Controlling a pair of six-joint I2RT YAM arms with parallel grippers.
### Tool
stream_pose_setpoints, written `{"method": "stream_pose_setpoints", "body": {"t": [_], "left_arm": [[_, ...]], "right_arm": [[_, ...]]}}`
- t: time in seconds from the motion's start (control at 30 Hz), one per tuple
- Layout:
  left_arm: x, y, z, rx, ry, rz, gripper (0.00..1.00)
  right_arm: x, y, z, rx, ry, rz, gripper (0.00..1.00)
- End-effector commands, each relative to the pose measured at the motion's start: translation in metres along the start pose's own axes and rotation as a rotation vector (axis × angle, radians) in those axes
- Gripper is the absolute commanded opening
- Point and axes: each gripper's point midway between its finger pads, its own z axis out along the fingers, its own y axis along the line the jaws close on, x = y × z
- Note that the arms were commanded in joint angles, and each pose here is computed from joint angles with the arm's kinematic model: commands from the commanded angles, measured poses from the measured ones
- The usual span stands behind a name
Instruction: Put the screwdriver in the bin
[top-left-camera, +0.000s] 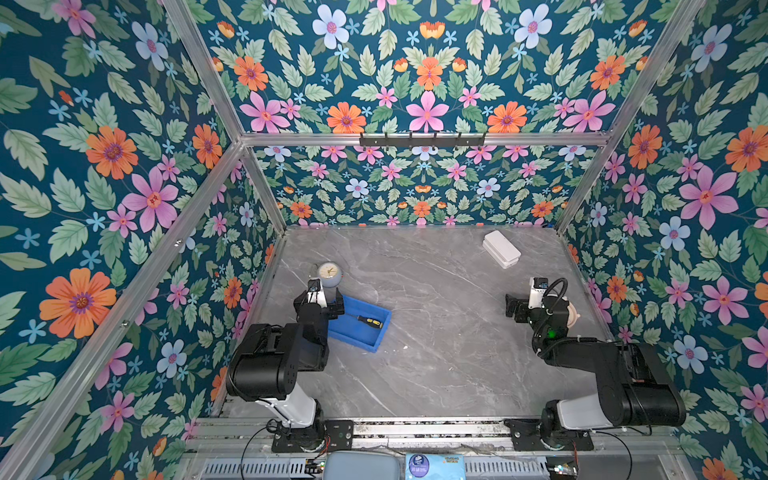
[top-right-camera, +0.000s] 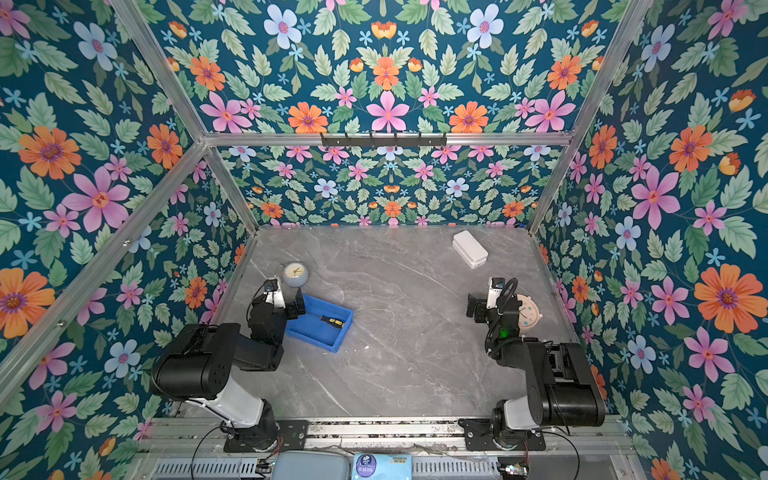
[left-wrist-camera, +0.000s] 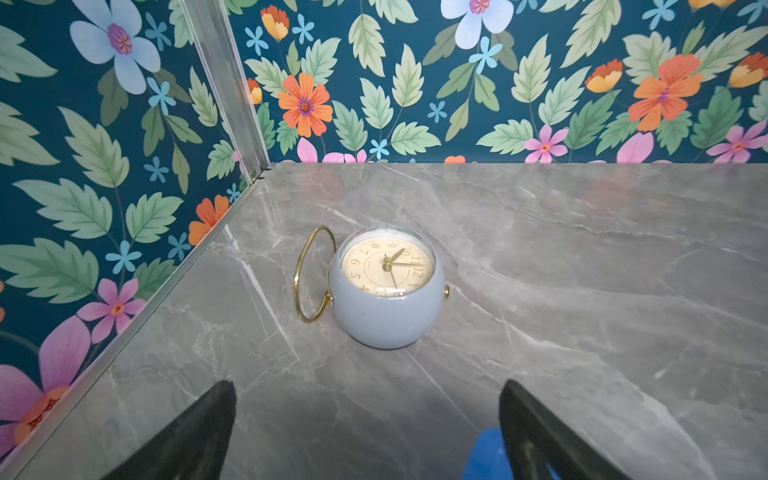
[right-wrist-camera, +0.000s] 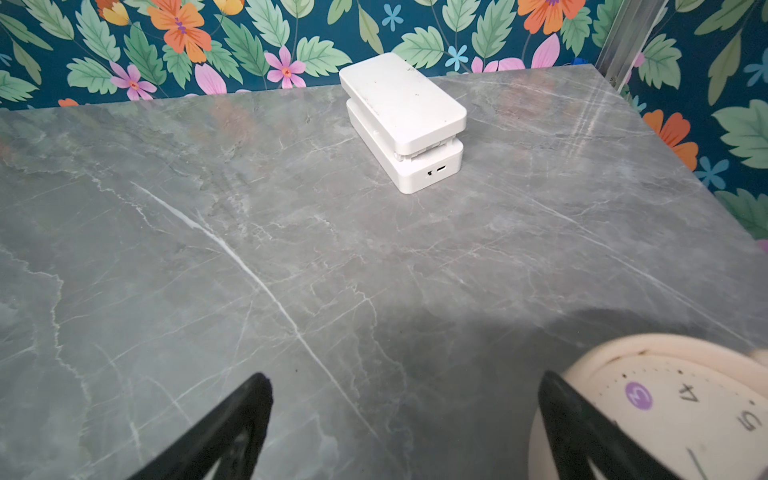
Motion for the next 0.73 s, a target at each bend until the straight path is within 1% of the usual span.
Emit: {"method": "stream_pose_setpoints", "body": {"t": [0.0, 0.7], "left_arm": [[-0.0074, 0.0040, 0.0014, -0.012, -0.027, -0.030, 1.00], [-0.0073, 0.0039, 0.0016, -0.012, -0.027, -0.029, 1.00]], "right_arm": [[-0.0124, -0.0017, 0.0001, 0.011, -0.049, 0.016, 0.99], [-0.0133, -0.0021, -0.0003, 0.013, -0.054, 0.014, 0.99]]}}
